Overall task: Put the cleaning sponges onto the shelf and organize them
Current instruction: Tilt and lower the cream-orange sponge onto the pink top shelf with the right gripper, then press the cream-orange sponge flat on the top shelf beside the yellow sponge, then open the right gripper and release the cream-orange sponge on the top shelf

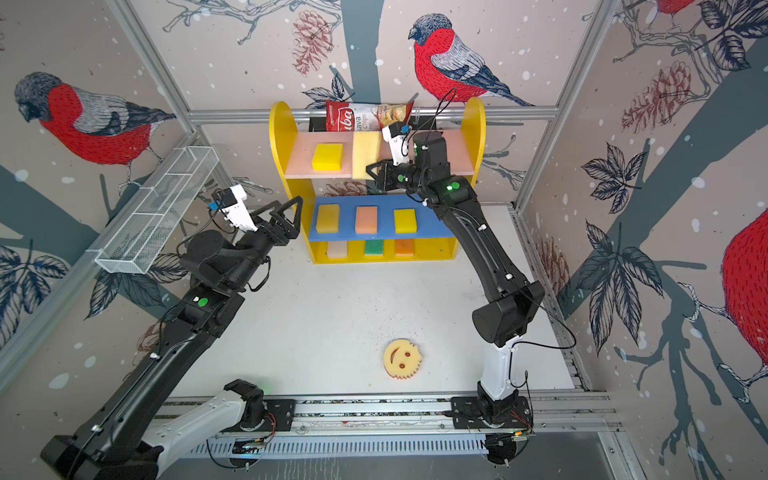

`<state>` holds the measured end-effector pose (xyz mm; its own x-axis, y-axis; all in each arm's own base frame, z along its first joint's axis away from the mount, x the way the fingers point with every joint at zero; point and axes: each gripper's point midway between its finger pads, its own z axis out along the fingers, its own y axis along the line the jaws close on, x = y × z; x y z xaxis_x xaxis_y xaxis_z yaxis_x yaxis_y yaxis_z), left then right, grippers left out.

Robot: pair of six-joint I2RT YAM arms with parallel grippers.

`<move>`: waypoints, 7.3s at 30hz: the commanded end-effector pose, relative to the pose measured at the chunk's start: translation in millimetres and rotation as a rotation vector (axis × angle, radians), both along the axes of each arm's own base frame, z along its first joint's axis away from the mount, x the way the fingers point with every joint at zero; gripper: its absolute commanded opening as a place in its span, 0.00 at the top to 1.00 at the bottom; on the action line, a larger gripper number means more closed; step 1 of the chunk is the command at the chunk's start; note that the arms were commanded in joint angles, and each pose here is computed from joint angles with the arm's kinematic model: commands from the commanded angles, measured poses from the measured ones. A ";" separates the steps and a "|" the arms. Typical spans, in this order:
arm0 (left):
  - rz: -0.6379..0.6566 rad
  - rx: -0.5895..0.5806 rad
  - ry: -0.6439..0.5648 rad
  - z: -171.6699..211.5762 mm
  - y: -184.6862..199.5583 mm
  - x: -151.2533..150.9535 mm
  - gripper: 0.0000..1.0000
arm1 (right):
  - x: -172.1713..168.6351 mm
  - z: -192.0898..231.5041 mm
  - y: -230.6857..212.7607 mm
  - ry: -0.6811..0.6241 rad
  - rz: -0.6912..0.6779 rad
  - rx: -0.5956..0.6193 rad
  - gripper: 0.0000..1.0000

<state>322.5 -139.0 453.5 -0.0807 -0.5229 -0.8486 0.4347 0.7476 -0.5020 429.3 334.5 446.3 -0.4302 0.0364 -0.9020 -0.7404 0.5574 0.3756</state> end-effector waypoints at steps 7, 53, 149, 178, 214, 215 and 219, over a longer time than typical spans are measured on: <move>-0.018 -0.013 -0.010 7.5 -0.7 -4.6 0.11 | 13.3 -1.7 3.3 -0.036 -0.001 -0.033 1.00; -0.016 -0.028 0.042 -4.8 -1.9 1.2 0.11 | 59.3 -40.7 -4.0 0.013 -0.075 -0.060 0.45; -0.004 -0.021 0.072 -8.4 -2.8 9.0 0.12 | 57.9 -62.6 -48.3 0.128 -0.265 -0.097 0.01; -0.154 -0.028 0.046 9.2 -35.7 18.6 0.14 | 58.8 -46.9 -95.9 0.204 -0.271 0.089 0.91; -0.096 -0.008 0.052 3.1 -24.6 15.6 0.13 | 32.2 -53.5 -0.6 -0.020 -0.071 -0.204 0.90; -0.096 -0.008 0.054 2.1 -24.5 15.9 0.13 | 32.1 -52.7 -1.7 -0.026 -0.072 -0.204 0.90; -0.096 -0.008 0.057 1.2 -24.7 16.4 0.13 | 27.4 -50.5 -1.6 -0.037 -0.057 -0.203 0.90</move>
